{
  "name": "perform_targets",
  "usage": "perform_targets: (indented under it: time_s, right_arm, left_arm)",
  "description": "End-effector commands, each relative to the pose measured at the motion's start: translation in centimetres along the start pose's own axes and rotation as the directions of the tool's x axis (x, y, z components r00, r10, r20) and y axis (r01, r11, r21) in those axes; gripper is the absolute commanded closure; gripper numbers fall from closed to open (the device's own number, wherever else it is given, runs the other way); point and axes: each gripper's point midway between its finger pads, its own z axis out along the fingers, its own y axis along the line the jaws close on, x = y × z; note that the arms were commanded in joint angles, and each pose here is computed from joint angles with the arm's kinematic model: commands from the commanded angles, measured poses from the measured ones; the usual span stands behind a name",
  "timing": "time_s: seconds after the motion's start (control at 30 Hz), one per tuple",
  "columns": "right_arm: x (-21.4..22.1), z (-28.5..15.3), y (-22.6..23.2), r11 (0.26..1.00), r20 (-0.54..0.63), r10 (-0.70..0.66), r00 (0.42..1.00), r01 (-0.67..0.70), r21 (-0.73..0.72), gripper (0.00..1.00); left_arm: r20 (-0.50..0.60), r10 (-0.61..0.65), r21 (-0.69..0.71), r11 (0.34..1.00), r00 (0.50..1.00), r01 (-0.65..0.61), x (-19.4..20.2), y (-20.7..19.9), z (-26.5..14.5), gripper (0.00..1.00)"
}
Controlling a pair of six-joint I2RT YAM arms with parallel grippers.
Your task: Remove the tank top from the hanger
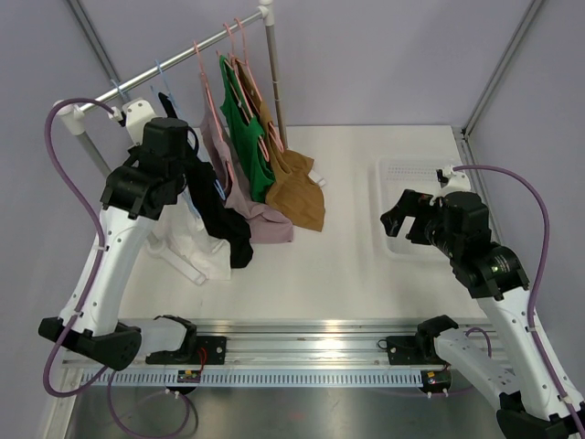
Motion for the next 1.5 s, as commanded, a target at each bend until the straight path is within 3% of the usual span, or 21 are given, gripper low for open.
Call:
perform_targets:
  time_s: [0.0, 0.47, 0.73, 0.97, 1.27, 1.37, 1.47]
  right_arm:
    - [-0.8, 0.0, 0.9, 0.999, 0.029, -0.009, 1.0, 0.01, -0.046, 0.01]
    - [-0.9, -0.7, 1.0, 0.998, 0.04, -0.016, 0.999, 0.018, -0.052, 0.01]
    - [-1.0, -1.0, 2.0, 0.994, 0.038, -0.022, 0.999, 0.026, -0.103, 0.0]
    - [-0.8, -1.0, 3.7, 0.978, 0.025, -0.034, 0.999, 0.039, -0.203, 0.01]
    - [-0.2, -1.2, 7.1, 0.918, -0.008, -0.069, 0.998, 0.06, -0.393, 0.0]
    - [0.3, -1.6, 9.2, 0.854, -0.028, -0.084, 0.996, 0.057, -0.517, 0.0]
    - [1.3, -1.8, 11.1, 0.776, -0.074, -0.092, 0.993, 0.025, -0.63, 0.0]
  left_arm:
    - [0.134, -0.119, -0.027, 0.992, 0.984, 0.124, -4.2, 1.2, -1.9, 1.0]
    - [0.149, -0.209, 0.103, 0.975, 0.966, 0.195, -6.2, -0.1, -5.3, 1.0]
    - [0.073, -0.25, 0.246, 0.943, 0.966, 0.225, -3.3, -0.4, -7.9, 1.0]
    - [-0.047, -0.214, 0.406, 0.888, 0.976, 0.214, 1.1, 0.5, -10.6, 1.0]
    - [-0.126, 0.022, 0.574, 0.817, 0.992, 0.055, 9.4, 4.9, -13.8, 1.0]
    - [-0.211, 0.159, 0.625, 0.78, 0.965, 0.008, 13.0, 6.0, -15.2, 1.0]
    - [-0.33, 0.32, 0.7, 0.714, 0.888, 0.003, 17.4, 6.1, -16.8, 1.0]
